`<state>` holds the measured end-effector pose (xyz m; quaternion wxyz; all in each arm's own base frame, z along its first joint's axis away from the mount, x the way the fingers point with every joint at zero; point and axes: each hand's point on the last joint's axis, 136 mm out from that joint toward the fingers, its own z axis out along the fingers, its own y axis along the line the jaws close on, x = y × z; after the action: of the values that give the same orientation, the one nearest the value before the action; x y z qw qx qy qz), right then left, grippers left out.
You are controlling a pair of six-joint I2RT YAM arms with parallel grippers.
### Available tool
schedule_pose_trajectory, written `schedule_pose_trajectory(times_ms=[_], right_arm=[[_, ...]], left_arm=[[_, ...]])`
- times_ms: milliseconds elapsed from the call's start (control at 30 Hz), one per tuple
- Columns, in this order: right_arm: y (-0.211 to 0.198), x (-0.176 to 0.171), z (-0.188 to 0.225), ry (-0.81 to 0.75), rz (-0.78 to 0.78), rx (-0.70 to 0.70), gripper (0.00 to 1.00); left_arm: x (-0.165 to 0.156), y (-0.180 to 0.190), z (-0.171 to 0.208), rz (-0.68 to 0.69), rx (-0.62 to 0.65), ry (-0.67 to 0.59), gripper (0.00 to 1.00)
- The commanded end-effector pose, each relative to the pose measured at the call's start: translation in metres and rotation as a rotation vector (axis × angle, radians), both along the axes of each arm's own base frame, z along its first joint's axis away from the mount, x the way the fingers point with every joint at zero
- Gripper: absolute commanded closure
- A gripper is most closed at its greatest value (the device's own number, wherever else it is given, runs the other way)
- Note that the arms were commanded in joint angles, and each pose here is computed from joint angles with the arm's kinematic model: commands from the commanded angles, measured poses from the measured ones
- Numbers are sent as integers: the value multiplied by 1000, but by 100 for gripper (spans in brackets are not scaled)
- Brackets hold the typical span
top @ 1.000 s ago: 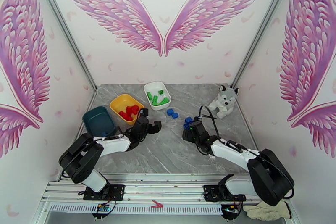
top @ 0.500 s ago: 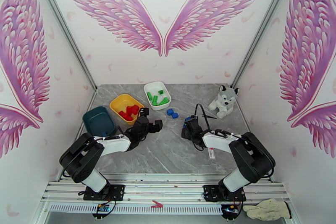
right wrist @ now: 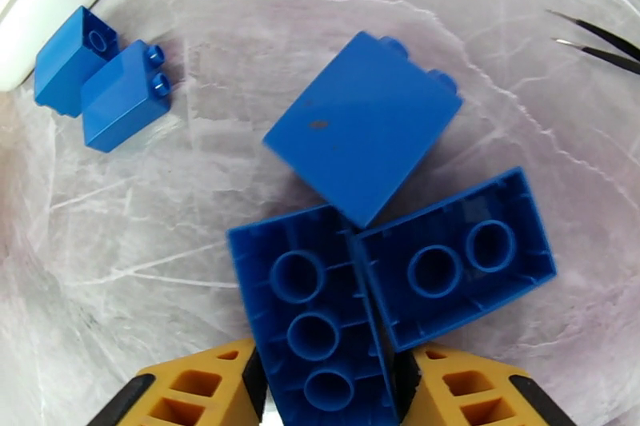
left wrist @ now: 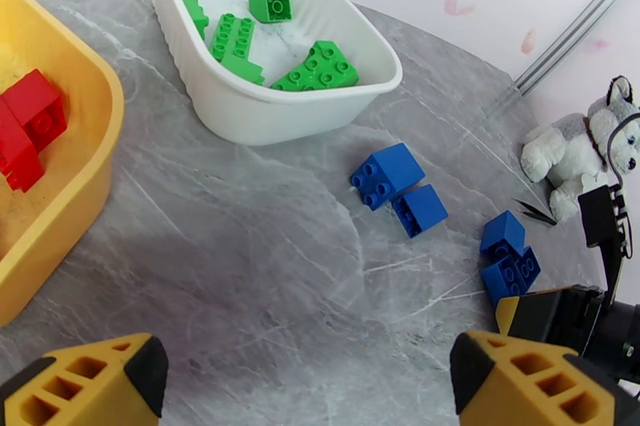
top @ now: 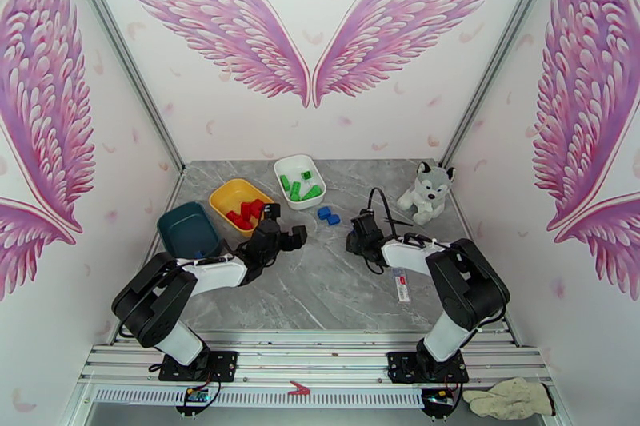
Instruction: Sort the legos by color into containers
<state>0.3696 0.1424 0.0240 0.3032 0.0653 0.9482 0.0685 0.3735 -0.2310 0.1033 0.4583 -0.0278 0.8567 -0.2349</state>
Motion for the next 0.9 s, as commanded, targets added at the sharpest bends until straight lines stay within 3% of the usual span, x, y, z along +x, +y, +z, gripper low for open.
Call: schedule_pose_trajectory(times_ms=[0,267,467,867], right_arm=[[11,5,5,-16,34,49,59],[29,2,15,-33,89,103,67],[56,-5,31,-59,158,148,67],[181,-30,86,-137,471,344,69]], left_arm=[[0,9,15,25,-25,-20,1],[0,44,28,100,-49,-33,1],[-4,79,41,184,-42,-52,1],[-15,189,46,521,-55,-49,1]])
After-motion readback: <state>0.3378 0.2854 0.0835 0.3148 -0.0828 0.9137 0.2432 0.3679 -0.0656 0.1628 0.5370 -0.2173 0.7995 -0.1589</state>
